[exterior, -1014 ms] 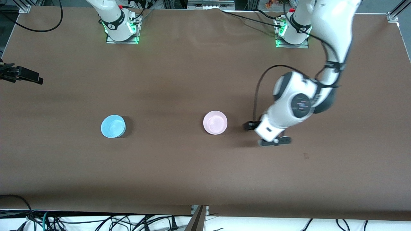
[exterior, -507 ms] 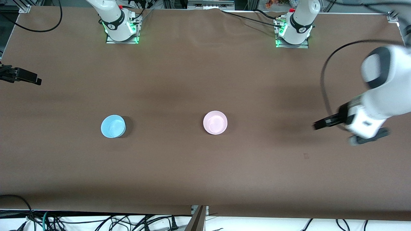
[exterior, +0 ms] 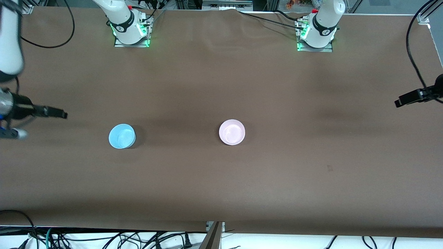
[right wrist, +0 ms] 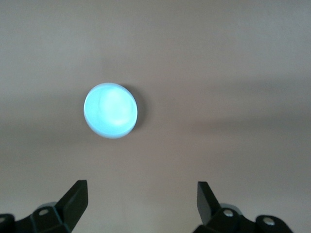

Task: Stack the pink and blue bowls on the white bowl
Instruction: 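Lower the right gripper onto the blue bowl rim and close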

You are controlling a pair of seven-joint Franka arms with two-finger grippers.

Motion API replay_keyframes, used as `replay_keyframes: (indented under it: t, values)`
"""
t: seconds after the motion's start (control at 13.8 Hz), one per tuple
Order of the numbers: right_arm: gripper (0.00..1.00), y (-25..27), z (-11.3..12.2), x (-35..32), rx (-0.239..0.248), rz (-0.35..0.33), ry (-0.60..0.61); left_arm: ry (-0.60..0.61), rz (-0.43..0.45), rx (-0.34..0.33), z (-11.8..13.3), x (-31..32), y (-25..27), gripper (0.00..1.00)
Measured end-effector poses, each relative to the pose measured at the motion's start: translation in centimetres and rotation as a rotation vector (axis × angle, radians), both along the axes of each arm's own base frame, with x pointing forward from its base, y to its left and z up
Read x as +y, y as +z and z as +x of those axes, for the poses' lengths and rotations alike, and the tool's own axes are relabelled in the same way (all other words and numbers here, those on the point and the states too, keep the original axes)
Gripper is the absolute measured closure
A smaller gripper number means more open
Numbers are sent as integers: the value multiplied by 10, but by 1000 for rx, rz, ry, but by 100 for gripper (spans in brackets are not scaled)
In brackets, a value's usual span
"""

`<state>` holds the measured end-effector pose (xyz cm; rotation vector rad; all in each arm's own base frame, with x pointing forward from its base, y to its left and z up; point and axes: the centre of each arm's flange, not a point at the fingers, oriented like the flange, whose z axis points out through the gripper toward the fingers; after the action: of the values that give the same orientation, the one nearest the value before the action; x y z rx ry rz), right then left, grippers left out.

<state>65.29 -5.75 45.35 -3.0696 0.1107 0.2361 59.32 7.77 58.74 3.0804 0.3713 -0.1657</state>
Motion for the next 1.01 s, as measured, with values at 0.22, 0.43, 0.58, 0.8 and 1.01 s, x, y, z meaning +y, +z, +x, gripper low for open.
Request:
replay_keyframes:
  t: [0.22, 0.43, 0.58, 0.8, 1.01]
  values:
    - [0, -68, 25, 18, -1, -12, 22, -7, 16, -1, -3, 1, 5, 0]
    - [0, -116, 35, 35, 15, -21, 34, -27, 17, 5, -2, -12, 4, 0]
    - [0, -137, 38, 39, 14, -25, 38, -48, 14, 6, 0, -26, 4, 0]
    - [0, -171, 30, 42, 12, -30, 39, -85, 7, 6, 1, -51, 4, 0]
    - [0, -204, 17, 44, 0, -36, 38, -80, 7, 7, 2, -53, 3, 0]
